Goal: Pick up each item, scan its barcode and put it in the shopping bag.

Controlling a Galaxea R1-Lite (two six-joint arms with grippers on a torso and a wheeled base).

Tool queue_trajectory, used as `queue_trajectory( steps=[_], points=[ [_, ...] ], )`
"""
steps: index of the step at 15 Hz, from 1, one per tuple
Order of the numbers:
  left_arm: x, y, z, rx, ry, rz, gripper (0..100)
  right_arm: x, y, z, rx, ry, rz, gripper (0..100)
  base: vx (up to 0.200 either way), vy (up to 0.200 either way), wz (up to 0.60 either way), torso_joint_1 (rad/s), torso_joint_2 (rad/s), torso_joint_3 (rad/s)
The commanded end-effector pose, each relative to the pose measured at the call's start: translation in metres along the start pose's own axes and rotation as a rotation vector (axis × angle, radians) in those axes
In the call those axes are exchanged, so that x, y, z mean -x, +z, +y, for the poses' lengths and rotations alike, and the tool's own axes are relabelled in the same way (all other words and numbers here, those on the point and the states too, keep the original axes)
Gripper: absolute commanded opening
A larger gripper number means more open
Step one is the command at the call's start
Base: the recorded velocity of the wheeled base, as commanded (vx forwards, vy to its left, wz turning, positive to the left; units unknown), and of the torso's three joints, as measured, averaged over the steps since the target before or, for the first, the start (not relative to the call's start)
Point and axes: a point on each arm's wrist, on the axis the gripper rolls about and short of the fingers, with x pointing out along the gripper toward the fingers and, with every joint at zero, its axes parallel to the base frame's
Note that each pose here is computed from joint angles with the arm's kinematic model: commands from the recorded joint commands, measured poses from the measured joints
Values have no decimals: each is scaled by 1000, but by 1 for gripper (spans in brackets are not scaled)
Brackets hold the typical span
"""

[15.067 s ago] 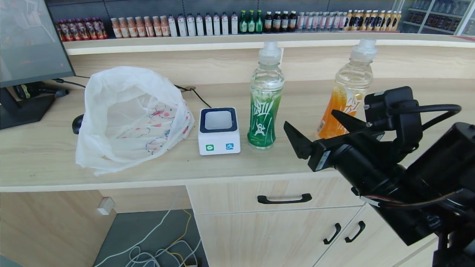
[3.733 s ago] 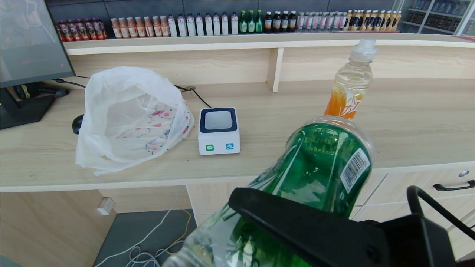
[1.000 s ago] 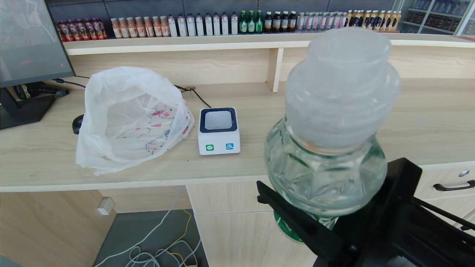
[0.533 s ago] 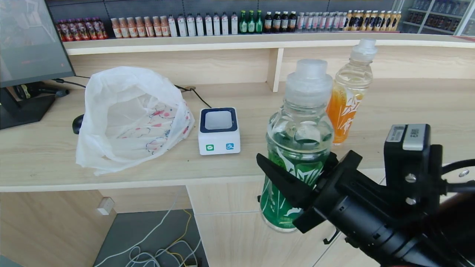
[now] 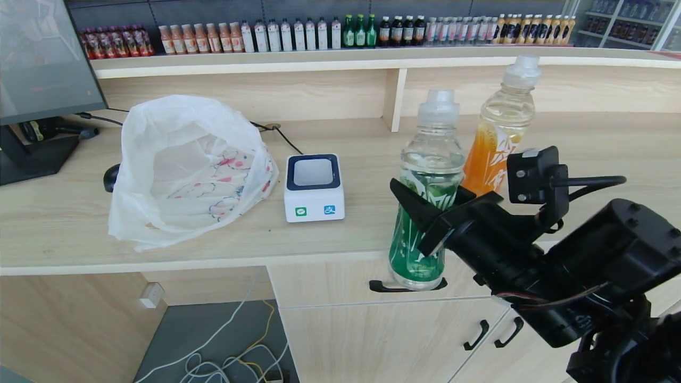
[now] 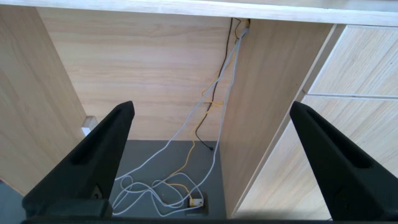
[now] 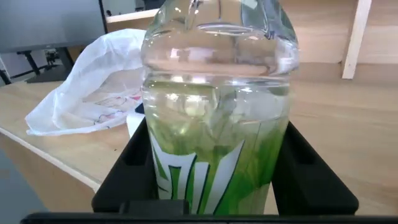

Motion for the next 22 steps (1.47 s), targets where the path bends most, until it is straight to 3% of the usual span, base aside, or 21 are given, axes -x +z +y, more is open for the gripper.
queue_trajectory(
  steps=[1, 4, 7, 17, 22],
  points=[
    [0, 0, 0, 0, 1, -1, 100, -9, 0, -7, 9, -26, -19, 0, 0, 0, 0, 0, 0, 0],
    [0, 0, 0, 0, 0, -1, 100, -27, 10, -14, 17, -55, -94, 0, 0, 0, 0, 0, 0, 0],
    [0, 0, 0, 0, 0, -1, 100, -26, 16, -15, 2, -111, -112, 0, 0, 0, 0, 0, 0, 0],
    [0, 0, 0, 3, 1, -1, 100, -31, 41, -14, -3, -112, -207, 0, 0, 0, 0, 0, 0, 0],
    [0, 0, 0, 1, 0, -1, 100, -29, 47, -14, -4, -112, -222, 0, 0, 200, 0, 3, 4, 2]
  ],
)
